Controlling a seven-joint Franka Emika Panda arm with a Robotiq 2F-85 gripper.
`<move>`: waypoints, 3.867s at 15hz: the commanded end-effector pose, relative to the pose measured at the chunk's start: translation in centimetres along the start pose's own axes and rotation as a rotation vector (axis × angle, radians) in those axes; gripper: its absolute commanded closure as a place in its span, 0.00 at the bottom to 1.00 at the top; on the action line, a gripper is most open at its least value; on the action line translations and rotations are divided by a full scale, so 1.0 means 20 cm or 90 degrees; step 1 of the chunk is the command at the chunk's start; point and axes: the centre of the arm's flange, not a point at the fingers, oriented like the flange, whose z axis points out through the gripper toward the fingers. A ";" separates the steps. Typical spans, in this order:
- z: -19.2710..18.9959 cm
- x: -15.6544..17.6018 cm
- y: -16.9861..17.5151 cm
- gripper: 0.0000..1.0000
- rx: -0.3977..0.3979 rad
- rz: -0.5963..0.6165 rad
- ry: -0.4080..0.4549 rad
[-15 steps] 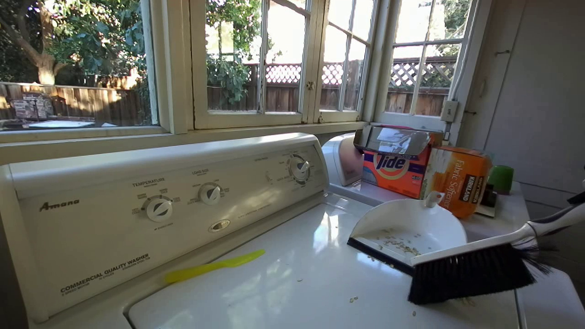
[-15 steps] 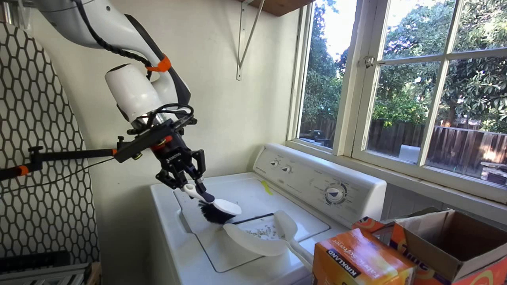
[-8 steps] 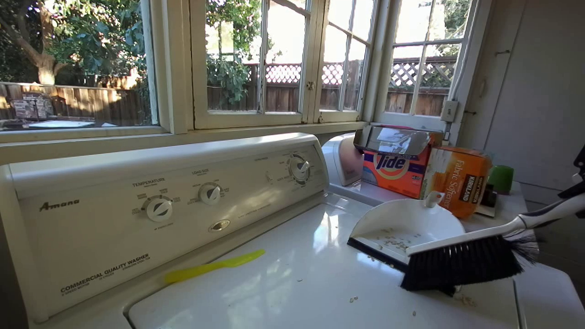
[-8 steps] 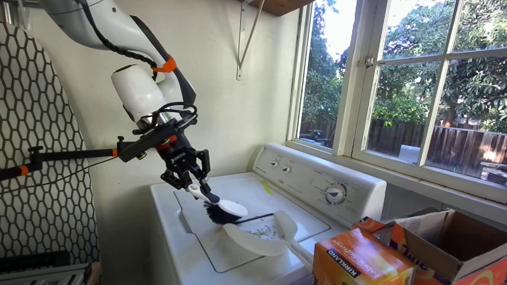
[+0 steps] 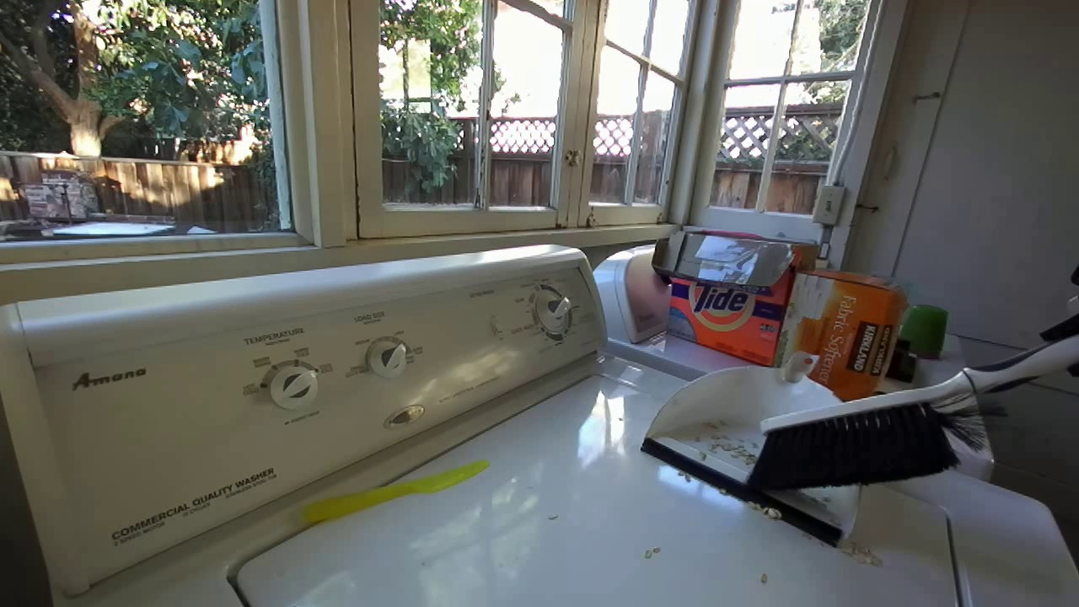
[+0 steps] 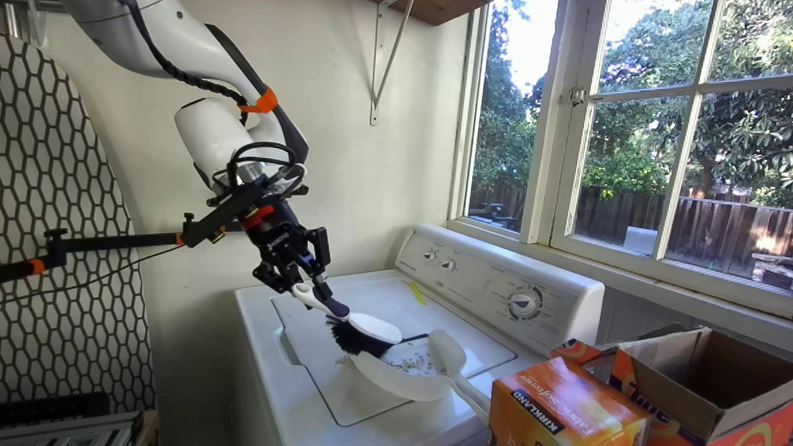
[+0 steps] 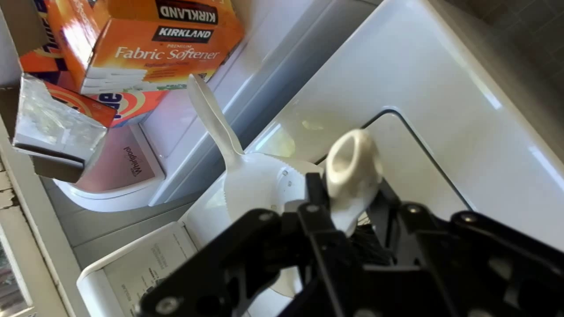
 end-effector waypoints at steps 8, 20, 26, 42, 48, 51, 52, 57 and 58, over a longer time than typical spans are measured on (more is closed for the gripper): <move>-0.11 0.10 0.04 0.93 -0.076 0.004 0.071; 0.02 0.12 -0.06 0.93 0.026 -0.047 0.033; -0.05 0.06 -0.02 0.93 -0.016 -0.015 -0.025; -0.10 0.16 -0.01 0.93 -0.029 -0.031 0.066; -0.05 0.17 -0.06 0.93 0.033 -0.091 0.065; -0.05 0.15 -0.06 0.93 0.032 -0.087 0.043; -0.05 0.14 -0.05 0.93 0.026 -0.079 0.036; -0.06 0.11 -0.02 0.93 -0.003 -0.055 0.002; -0.07 0.11 -0.01 0.93 -0.013 -0.054 -0.005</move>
